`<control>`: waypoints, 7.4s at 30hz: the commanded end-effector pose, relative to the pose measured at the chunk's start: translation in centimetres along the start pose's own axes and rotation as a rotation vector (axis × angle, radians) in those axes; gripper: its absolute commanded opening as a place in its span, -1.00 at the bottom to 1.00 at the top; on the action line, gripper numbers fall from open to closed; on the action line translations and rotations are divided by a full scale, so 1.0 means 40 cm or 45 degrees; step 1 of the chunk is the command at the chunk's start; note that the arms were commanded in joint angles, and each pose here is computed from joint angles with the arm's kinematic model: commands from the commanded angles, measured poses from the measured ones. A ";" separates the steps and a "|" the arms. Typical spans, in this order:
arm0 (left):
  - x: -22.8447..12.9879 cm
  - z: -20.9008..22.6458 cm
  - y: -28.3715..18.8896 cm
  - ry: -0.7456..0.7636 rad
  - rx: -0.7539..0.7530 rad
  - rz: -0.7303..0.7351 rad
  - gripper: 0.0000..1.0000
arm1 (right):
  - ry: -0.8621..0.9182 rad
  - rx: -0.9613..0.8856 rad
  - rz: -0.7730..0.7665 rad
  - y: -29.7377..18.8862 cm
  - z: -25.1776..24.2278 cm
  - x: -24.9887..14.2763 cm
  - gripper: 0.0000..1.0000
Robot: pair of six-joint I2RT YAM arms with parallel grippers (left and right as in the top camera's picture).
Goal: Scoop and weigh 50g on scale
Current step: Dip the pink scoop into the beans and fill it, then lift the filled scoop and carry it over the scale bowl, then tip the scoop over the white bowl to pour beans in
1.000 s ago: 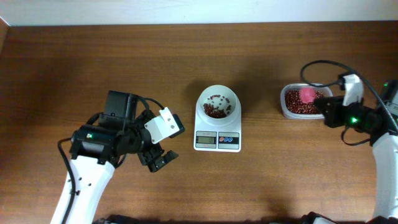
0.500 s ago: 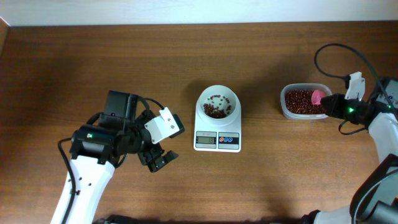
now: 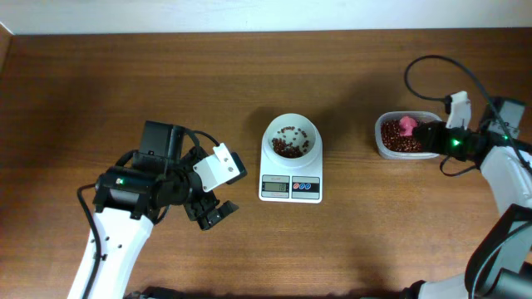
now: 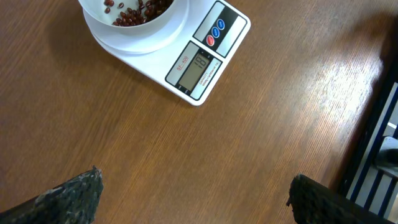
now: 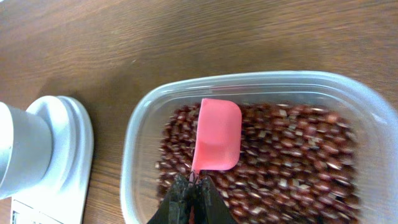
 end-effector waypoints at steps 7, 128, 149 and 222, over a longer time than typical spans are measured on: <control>-0.003 -0.001 0.002 0.013 -0.011 -0.006 0.98 | 0.041 -0.070 -0.036 -0.024 -0.039 0.011 -0.92; -0.003 -0.001 0.002 0.013 -0.011 -0.006 0.98 | -0.552 0.944 0.059 0.186 0.392 -0.023 -0.92; -0.003 -0.001 0.001 0.014 -0.011 -0.006 0.99 | -0.702 1.133 -0.018 0.168 0.411 -0.025 -0.92; -0.003 -0.001 0.002 0.013 -0.011 -0.006 0.98 | -0.843 0.910 -0.026 0.190 0.434 -0.028 -0.92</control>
Point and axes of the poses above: each gripper's point midway between its finger pads, its own y axis out along the fingers, its own z axis along the line the jaws close on, x = y × z, the point moved 10 cm from there along -y, back along the fingers
